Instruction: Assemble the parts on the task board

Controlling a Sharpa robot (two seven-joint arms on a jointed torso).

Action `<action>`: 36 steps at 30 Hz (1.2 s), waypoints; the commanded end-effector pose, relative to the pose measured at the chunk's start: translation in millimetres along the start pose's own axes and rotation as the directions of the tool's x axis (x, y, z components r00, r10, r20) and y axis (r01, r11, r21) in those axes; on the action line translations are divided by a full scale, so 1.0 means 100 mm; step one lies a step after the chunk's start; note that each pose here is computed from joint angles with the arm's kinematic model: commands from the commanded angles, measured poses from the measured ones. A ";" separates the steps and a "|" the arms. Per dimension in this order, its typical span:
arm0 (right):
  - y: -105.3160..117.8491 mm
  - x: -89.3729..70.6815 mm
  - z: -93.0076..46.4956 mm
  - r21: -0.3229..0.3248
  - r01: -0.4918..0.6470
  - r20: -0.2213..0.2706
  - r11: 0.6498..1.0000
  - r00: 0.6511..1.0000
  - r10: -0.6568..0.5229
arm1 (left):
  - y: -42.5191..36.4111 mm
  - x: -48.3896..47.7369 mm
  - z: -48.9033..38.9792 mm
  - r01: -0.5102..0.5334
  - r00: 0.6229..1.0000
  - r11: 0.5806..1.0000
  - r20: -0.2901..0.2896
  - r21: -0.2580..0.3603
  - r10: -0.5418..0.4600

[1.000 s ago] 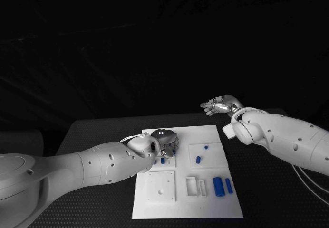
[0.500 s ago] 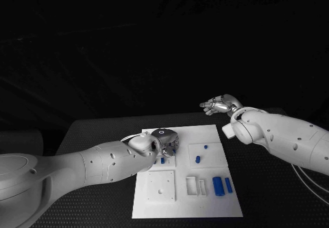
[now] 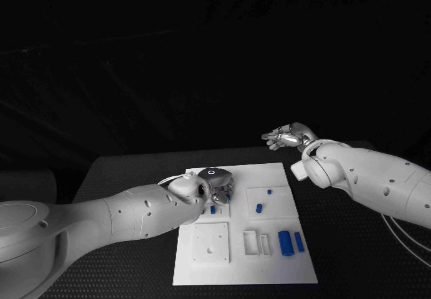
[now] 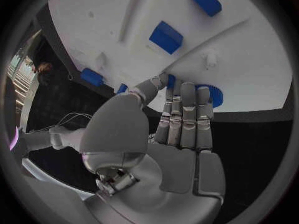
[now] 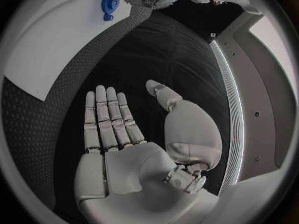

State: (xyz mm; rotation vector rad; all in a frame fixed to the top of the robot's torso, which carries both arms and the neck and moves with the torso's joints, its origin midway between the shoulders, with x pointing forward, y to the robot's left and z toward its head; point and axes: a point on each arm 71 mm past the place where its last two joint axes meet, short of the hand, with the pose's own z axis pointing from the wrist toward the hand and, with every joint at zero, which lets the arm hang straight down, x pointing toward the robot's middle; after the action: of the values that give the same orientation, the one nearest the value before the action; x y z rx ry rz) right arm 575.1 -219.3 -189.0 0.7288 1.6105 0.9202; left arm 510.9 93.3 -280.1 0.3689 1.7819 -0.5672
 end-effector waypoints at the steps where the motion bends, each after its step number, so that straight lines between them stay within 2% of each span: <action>1: 0.01 0.01 0.00 -0.009 -0.001 -0.015 1.000 1.000 0.001 | -0.033 0.159 -0.020 0.002 0.996 1.000 -0.085 0.004 -0.002; 15: 0.01 0.01 0.00 -0.009 -0.001 -0.014 1.000 1.000 0.001 | -0.006 0.126 -0.039 0.002 0.999 1.000 -0.036 0.017 -0.001; 24: 0.00 0.00 0.00 -0.008 0.000 -0.013 1.000 1.000 0.000 | 0.024 0.075 -0.082 0.025 0.999 0.999 0.032 0.031 -0.026; 30: 0.00 0.00 0.00 -0.008 0.000 -0.012 1.000 1.000 0.000 | 0.029 0.044 -0.111 0.039 0.998 0.999 0.045 0.037 -0.040; 36: -0.01 -0.01 0.00 -0.006 0.000 -0.010 1.000 1.000 0.000 | 0.044 -0.068 -0.132 0.080 0.994 0.996 0.073 0.036 -0.083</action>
State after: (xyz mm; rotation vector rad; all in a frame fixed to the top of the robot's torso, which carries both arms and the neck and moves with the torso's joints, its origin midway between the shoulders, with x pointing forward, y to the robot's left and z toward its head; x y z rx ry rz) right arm 575.4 -221.4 -189.0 0.7304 1.6096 0.9168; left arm 505.8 106.0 -273.4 0.3116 1.7327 -0.6291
